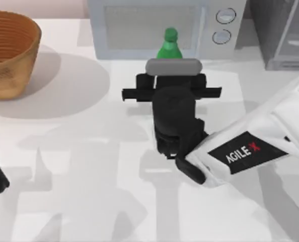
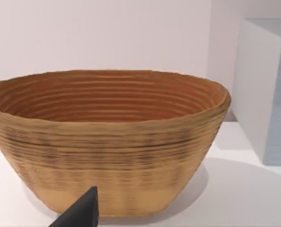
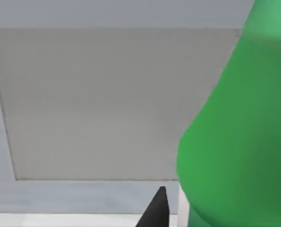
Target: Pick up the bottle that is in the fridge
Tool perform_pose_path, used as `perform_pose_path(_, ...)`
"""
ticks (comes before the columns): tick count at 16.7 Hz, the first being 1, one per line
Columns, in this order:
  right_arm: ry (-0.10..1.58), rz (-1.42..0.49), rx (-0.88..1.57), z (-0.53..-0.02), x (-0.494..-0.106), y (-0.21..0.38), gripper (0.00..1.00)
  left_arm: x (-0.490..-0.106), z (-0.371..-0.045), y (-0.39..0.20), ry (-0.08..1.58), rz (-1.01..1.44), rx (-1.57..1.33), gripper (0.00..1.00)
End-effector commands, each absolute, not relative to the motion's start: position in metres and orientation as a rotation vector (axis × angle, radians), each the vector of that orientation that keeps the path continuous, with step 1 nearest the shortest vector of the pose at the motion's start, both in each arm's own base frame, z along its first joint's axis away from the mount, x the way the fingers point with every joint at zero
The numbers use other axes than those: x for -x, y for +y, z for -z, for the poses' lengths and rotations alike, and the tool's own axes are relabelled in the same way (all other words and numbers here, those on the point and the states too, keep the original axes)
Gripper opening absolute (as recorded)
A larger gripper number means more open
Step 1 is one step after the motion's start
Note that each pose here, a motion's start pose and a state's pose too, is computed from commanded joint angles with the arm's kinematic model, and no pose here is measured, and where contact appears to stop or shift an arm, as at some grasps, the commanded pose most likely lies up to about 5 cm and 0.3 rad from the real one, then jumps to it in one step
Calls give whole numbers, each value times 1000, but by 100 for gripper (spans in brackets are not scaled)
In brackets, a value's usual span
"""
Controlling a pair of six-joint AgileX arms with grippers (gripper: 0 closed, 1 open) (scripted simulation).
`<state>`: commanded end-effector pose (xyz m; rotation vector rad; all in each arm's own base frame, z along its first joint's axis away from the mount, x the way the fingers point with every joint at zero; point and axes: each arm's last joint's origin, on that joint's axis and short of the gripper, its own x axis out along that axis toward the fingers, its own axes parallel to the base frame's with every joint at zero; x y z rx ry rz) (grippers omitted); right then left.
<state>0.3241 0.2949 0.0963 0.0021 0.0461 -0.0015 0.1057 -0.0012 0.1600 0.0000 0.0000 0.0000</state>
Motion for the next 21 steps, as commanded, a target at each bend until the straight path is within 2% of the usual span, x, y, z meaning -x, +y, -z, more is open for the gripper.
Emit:
perform_pose_path(2,46,2,-2,-96,-324,295,0,-106,-160,-1,0,0,0,100)
perform_pose_path(15,46,2,-2,-96,-324,295,98,-106,-160,-1,0,0,0,100)
perform_pose_path(21,46,2,-2,-96,-324,295,100,-106,-160,-1,0,0,0,100)
